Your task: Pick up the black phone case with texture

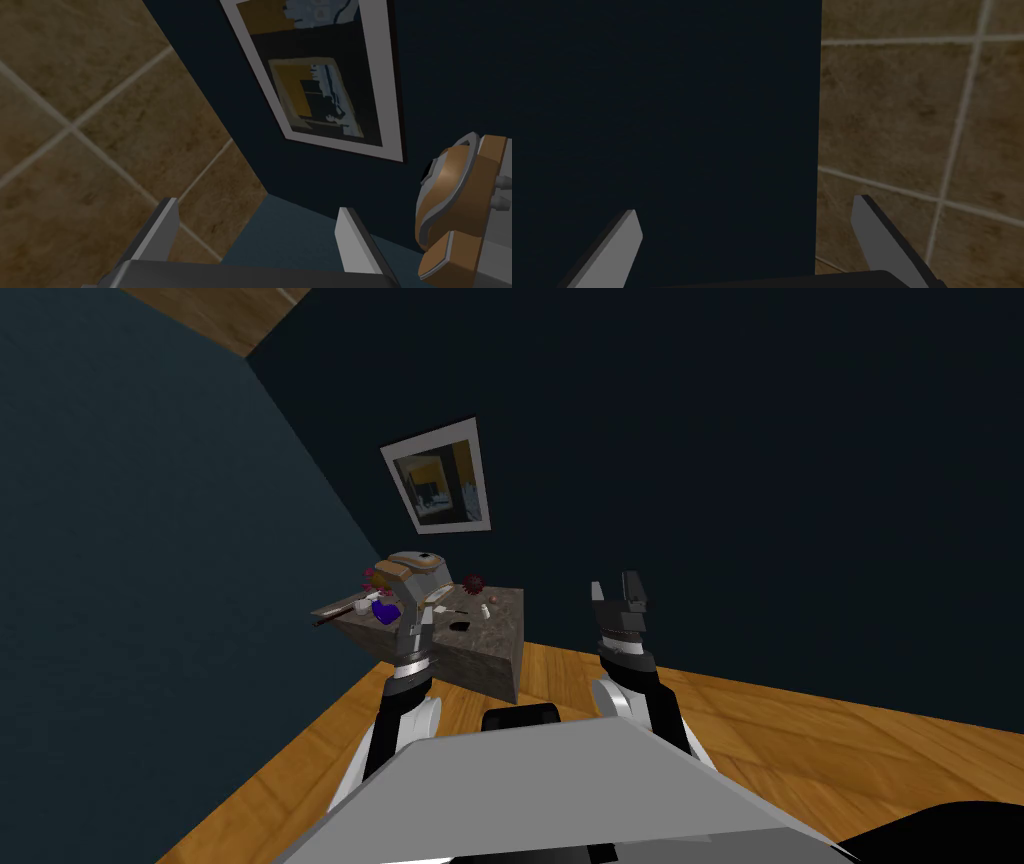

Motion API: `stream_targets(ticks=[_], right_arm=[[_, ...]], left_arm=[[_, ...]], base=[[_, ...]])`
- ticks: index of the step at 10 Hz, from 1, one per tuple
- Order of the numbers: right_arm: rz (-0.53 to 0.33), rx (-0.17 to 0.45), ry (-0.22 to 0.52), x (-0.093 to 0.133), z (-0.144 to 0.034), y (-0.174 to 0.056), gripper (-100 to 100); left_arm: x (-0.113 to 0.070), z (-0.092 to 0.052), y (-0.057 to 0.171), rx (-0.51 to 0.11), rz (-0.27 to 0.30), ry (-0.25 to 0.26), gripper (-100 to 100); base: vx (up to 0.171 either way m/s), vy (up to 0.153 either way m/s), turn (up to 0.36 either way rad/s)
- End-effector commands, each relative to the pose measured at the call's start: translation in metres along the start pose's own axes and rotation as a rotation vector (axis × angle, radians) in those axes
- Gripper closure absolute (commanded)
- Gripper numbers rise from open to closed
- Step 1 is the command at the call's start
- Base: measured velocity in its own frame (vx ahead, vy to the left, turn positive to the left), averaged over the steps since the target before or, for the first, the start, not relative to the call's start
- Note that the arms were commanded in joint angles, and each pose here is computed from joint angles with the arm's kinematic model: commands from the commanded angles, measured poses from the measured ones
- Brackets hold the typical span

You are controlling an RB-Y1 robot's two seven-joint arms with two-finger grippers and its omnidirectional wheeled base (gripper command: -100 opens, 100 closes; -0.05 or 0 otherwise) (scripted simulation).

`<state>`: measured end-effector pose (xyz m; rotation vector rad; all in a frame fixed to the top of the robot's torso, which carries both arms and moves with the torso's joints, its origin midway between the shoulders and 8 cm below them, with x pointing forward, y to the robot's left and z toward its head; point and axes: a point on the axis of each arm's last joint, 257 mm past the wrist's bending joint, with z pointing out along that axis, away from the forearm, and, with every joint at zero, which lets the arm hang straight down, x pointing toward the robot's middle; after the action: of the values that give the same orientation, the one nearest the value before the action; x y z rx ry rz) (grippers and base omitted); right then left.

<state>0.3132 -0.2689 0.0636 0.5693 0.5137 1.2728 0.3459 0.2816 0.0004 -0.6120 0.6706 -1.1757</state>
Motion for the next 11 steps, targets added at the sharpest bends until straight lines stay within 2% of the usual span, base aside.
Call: stream_targets(ticks=[1,4,6,8,9,10,11], right_arm=[[0.0,0.0,0.0,0.0,0.0,0.0,0],[0.0,0.0,0.0,0.0,0.0,0.0,0],[0.0,0.0,0.0,0.0,0.0,0.0,0],[0.0,0.0,0.0,0.0,0.0,0.0,0],[0.0,0.0,0.0,0.0,0.0,0.0,0],[0.0,0.0,0.0,0.0,0.0,0.0,0],[0.0,0.0,0.0,0.0,0.0,0.0,0]], left_arm=[[0.002,0.003,0.004,-0.004,0.019,0.031,-100],[0.0,0.014,0.023,-0.035,0.068,0.085,-100],[-0.006,0.026,0.043,-0.072,0.105,0.103,-100],[-0.011,0.033,0.056,-0.104,0.124,0.106,-100],[-0.017,0.041,0.066,-0.121,0.14,0.105,-100],[-0.017,0.041,0.07,-0.136,0.141,0.105,-100],[-0.023,0.05,0.08,-0.157,0.155,0.1,-100]], base=[[-0.004,0.037,0.063],[-0.01,0.113,0.096],[-0.003,0.163,0.113],[-0.012,0.174,0.092],[0.013,0.138,0.081],[0.017,0.086,0.029],[-0.001,0.093,0.082]])
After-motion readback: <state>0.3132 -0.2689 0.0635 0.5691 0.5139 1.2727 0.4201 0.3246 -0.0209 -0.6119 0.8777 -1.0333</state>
